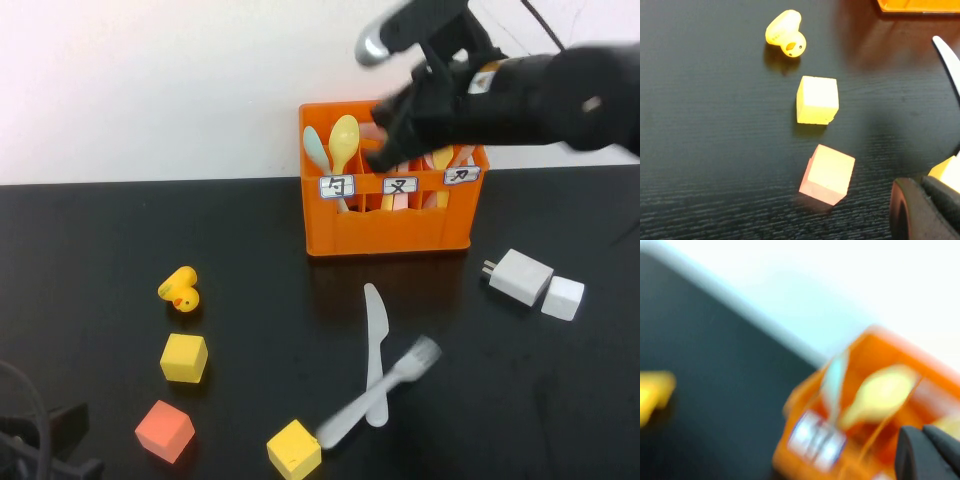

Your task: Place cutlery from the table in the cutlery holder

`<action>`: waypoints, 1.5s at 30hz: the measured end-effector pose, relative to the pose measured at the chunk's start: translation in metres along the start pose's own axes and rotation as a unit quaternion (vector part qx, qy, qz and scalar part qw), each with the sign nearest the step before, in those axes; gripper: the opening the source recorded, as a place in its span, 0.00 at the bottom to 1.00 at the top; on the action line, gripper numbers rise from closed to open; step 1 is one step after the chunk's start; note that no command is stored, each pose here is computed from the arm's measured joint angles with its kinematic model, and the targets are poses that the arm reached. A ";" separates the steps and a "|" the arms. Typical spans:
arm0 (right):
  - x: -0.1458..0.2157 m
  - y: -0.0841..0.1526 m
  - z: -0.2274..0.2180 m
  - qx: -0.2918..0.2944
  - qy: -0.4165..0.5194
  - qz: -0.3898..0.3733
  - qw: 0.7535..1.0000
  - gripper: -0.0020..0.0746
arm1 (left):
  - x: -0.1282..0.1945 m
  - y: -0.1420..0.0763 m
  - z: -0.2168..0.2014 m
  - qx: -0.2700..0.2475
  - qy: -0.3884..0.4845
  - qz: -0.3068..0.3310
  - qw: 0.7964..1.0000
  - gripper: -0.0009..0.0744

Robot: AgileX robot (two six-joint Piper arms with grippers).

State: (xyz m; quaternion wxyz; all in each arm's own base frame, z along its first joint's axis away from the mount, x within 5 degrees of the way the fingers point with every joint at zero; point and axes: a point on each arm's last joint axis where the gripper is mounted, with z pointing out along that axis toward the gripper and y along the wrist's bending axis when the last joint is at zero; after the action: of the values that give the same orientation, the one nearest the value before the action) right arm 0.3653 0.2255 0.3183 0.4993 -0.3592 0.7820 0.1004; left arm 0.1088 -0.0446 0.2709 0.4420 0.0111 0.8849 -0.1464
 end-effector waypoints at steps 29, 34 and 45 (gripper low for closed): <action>0.163 0.063 -0.266 0.025 0.026 -0.122 0.992 0.02 | 0.039 0.019 -0.038 0.089 -0.217 0.043 0.971 0.01; 0.191 0.072 -0.281 0.038 -0.002 -0.112 0.993 0.02 | 0.041 0.020 -0.037 0.080 -0.207 0.043 0.974 0.01; 0.218 0.084 -0.302 0.000 0.053 -0.096 0.994 0.02 | 0.044 0.022 -0.035 0.074 -0.196 0.043 0.977 0.01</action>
State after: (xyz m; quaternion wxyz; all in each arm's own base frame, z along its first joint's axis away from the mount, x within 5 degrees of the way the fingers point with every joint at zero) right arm 0.0425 0.0297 0.2606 0.4643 -0.4372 0.7696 0.0329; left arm 0.0586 -0.0194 0.2508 0.6108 0.0533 0.7664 -0.1916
